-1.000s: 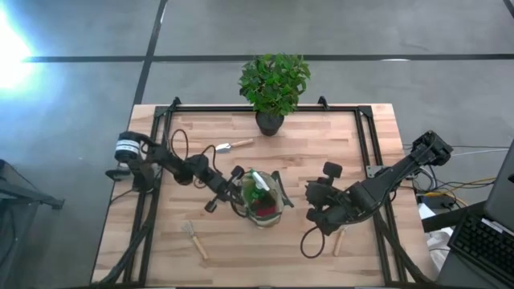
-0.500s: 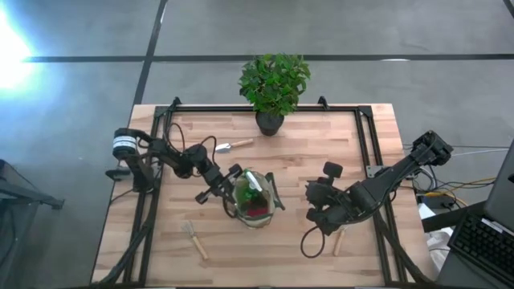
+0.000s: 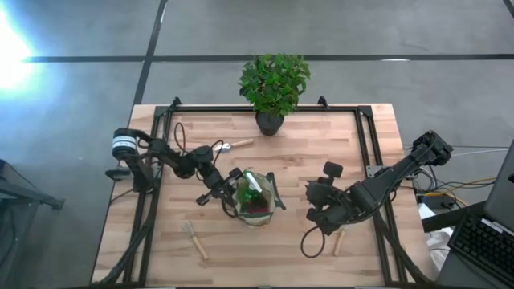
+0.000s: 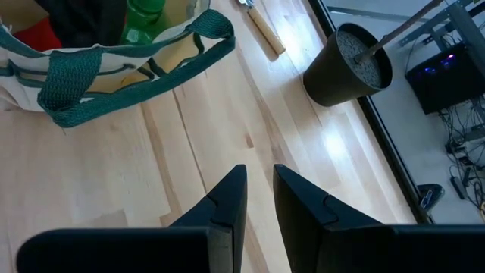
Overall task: Pick & Place Garden tools in Gardening bag
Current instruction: Put the bottom left brown trowel into the green gardening bag
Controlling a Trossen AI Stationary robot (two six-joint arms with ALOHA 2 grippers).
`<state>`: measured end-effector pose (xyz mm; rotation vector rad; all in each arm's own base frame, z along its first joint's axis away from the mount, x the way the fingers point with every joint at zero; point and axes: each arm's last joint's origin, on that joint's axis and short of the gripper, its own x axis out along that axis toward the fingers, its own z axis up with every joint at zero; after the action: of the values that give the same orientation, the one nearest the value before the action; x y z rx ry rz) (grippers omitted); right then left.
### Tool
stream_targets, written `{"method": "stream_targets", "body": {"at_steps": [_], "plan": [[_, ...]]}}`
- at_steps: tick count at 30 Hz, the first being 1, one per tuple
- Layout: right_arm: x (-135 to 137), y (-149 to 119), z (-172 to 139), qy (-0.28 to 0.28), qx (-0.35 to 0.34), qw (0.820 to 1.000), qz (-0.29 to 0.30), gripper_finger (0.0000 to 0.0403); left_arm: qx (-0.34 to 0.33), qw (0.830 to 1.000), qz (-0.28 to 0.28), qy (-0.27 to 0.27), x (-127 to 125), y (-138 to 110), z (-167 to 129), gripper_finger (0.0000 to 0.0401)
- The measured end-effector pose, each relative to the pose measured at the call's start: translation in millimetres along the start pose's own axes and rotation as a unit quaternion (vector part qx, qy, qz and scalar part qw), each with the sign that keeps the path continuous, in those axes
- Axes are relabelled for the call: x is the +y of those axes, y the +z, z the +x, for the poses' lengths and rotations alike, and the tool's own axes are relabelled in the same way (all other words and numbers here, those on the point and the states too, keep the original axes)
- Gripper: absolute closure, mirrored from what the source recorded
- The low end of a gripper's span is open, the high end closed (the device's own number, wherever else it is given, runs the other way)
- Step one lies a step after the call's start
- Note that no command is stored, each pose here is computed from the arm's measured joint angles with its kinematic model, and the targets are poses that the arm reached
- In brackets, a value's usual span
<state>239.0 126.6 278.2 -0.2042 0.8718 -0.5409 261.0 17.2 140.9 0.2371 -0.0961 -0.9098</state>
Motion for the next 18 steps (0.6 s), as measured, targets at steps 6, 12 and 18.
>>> {"method": "stream_targets", "body": {"at_steps": [6, 12, 18], "plan": [[0.0, 0.0, 0.0, 0.0, 0.0, 1.0, 0.002, 0.0344, 0.001, 1.0, -0.016, 0.0, -0.1, -0.4, 0.0, 0.0398], [-0.1, -0.2, 0.0, 0.0, 0.001, 1.0, 0.001, 0.0344, 0.002, 0.999, -0.038, 0.001, -0.1, -0.5, 0.0, 0.0386], [-0.1, -0.2, 0.0, 0.0, 0.001, 1.0, 0.002, 0.0344, -0.006, 0.997, -0.072, 0.005, 5.4, 3.7, 2.1, 0.0383]]}}
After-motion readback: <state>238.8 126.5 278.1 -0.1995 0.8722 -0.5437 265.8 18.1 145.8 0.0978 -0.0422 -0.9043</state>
